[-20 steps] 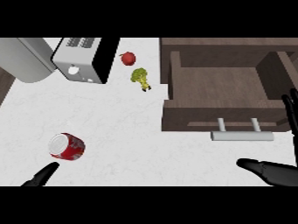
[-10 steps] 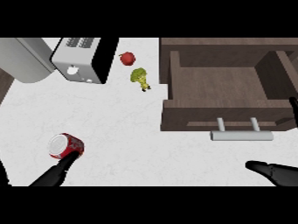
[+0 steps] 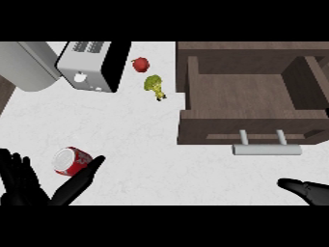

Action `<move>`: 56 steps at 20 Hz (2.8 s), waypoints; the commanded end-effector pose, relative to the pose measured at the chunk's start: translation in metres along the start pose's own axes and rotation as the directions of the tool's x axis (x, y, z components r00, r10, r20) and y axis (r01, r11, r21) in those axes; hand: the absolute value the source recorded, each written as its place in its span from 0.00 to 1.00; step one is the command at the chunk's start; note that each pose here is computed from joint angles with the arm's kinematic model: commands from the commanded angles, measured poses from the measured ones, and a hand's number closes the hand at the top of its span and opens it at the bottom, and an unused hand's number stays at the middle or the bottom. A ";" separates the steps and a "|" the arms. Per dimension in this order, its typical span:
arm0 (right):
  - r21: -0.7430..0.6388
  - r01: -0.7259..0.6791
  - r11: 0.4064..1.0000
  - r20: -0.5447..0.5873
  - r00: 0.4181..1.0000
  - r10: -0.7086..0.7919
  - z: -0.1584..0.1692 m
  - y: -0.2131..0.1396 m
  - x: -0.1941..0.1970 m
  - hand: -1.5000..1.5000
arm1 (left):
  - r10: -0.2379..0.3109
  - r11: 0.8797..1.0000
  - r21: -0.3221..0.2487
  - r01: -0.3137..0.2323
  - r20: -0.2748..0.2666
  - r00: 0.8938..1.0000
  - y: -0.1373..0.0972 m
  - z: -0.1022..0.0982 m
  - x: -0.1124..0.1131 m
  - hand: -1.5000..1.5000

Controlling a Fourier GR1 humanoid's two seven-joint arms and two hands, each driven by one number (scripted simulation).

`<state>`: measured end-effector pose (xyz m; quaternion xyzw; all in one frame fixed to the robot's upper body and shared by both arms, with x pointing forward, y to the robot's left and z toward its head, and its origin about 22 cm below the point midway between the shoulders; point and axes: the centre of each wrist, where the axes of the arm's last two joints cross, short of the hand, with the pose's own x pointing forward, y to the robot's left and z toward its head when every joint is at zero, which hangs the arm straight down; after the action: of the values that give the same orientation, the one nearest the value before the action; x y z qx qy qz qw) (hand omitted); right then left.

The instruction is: Pick up the can, place it into the drawer and close the drawer

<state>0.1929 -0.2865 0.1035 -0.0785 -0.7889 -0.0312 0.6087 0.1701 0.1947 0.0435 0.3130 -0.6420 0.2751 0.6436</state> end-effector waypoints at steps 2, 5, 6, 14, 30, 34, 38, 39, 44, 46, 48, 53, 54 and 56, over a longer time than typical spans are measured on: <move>-0.011 -0.007 1.000 0.020 1.000 0.007 0.011 -0.014 0.014 0.00 | -0.010 1.000 0.022 0.011 -0.042 0.999 0.003 -0.005 -0.033 0.00; -0.014 -0.010 1.000 -0.007 1.000 0.010 0.019 0.001 0.014 0.00 | -0.040 0.997 0.059 0.043 -0.046 0.998 -0.007 0.000 -0.054 0.00; -0.010 -0.005 1.000 0.026 1.000 0.005 0.000 -0.008 0.012 0.00 | -0.018 0.999 0.043 0.021 -0.052 0.998 0.007 -0.007 -0.053 0.00; 0.006 -0.012 1.000 0.020 1.000 0.012 0.020 -0.009 0.015 0.00 | -0.017 0.997 0.077 0.023 -0.081 0.997 -0.005 -0.011 -0.091 0.00; -0.005 -0.031 0.999 0.004 0.999 0.031 0.027 -0.021 0.040 0.00 | 0.025 0.992 0.123 -0.009 -0.137 0.990 0.008 -0.056 -0.156 0.00; -0.009 -0.034 0.999 0.025 0.999 0.034 0.003 -0.006 0.043 0.00 | 0.021 0.991 0.136 -0.003 -0.135 0.991 0.023 -0.027 -0.192 0.00; -0.008 -0.023 1.000 0.010 1.000 0.023 0.013 -0.004 0.042 0.00 | 0.011 0.993 0.120 0.003 -0.120 0.993 0.024 -0.056 -0.188 0.00; 0.005 -0.012 1.000 0.018 1.000 0.012 0.025 -0.029 0.033 0.00 | 0.028 0.995 0.100 -0.018 -0.098 0.995 0.010 -0.059 -0.177 0.00; -0.014 -0.037 0.999 0.033 0.999 0.038 0.026 -0.025 0.042 0.00 | 0.041 0.998 0.044 -0.036 -0.120 0.992 -0.006 -0.071 -0.197 0.00; -0.028 -0.048 0.998 0.023 0.999 0.048 0.015 -0.022 0.042 0.00 | 0.038 0.999 -0.021 -0.041 -0.116 0.993 0.008 -0.078 -0.193 0.00; -0.005 -0.032 0.999 0.023 0.999 0.032 0.017 -0.011 0.034 0.00 | 0.049 0.998 -0.039 -0.054 -0.103 0.993 0.005 -0.081 -0.185 0.00; -0.028 -0.030 0.999 0.025 0.999 0.030 0.017 -0.024 0.034 0.00 | 0.114 0.987 -0.102 -0.125 -0.100 0.988 0.002 -0.089 -0.180 1.00; -0.016 -0.021 1.000 0.039 0.999 0.022 0.017 -0.010 0.043 0.00 | 0.109 0.987 -0.108 -0.118 -0.083 0.991 0.008 -0.085 -0.190 1.00; -0.017 -0.046 0.999 0.037 0.998 0.047 0.019 -0.019 0.056 0.00 | 0.131 0.984 -0.112 -0.139 -0.071 0.989 -0.023 -0.095 -0.176 1.00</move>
<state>0.1623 -0.2987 0.1395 -0.0984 -0.7957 -0.0267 0.5971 0.2293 0.2680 -0.1365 0.2388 -0.6462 0.2917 0.6635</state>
